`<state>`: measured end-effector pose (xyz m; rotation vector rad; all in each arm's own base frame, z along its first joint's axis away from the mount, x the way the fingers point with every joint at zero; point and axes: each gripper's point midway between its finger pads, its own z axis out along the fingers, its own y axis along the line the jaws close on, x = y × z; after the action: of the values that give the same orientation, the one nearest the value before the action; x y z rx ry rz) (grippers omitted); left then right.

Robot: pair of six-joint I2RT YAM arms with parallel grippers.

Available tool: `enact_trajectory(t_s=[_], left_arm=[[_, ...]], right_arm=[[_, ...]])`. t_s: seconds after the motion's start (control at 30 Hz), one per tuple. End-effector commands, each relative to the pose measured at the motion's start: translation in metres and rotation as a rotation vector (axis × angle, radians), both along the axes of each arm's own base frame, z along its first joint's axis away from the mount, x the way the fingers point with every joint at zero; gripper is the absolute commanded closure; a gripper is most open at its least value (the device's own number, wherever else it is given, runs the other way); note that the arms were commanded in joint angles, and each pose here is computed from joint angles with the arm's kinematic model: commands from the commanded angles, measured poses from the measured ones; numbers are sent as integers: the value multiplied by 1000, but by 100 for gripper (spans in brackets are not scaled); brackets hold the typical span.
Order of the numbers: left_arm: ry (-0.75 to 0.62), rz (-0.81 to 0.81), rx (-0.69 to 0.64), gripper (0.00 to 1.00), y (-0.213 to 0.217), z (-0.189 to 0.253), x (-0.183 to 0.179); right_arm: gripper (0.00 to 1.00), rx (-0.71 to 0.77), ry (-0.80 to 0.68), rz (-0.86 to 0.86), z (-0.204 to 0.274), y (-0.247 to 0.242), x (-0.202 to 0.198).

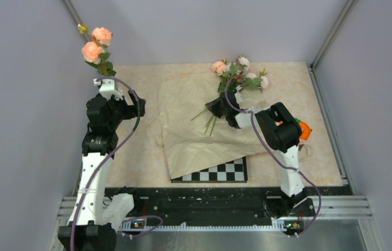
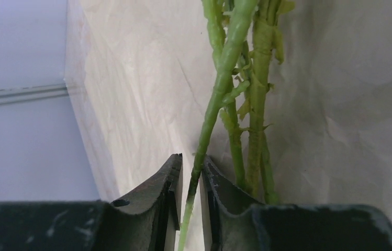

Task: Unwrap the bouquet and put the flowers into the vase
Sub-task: Pick up the fake flower from the wrapping paper.

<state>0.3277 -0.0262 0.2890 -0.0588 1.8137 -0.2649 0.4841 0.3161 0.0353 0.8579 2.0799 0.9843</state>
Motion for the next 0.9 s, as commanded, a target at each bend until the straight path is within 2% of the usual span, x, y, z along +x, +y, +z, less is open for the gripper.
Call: enact_trajectory(t_s=[0.0,0.3,0.57,0.87], left_arm=[[-38,-2,17,1,0,9,-2],[-40,-1,20,1,0,9,-3],[-37,-3,19,1,0,8,-4],[-34,-4,18,1,0,6,-4]], right_arm=[[83,11,-40,-43,9,4,9],[100,36,-135,-96,46,-13,4],[100,70,-212,-115,81,-25,-9],[100,3,-308,-104,115,-39,-20]])
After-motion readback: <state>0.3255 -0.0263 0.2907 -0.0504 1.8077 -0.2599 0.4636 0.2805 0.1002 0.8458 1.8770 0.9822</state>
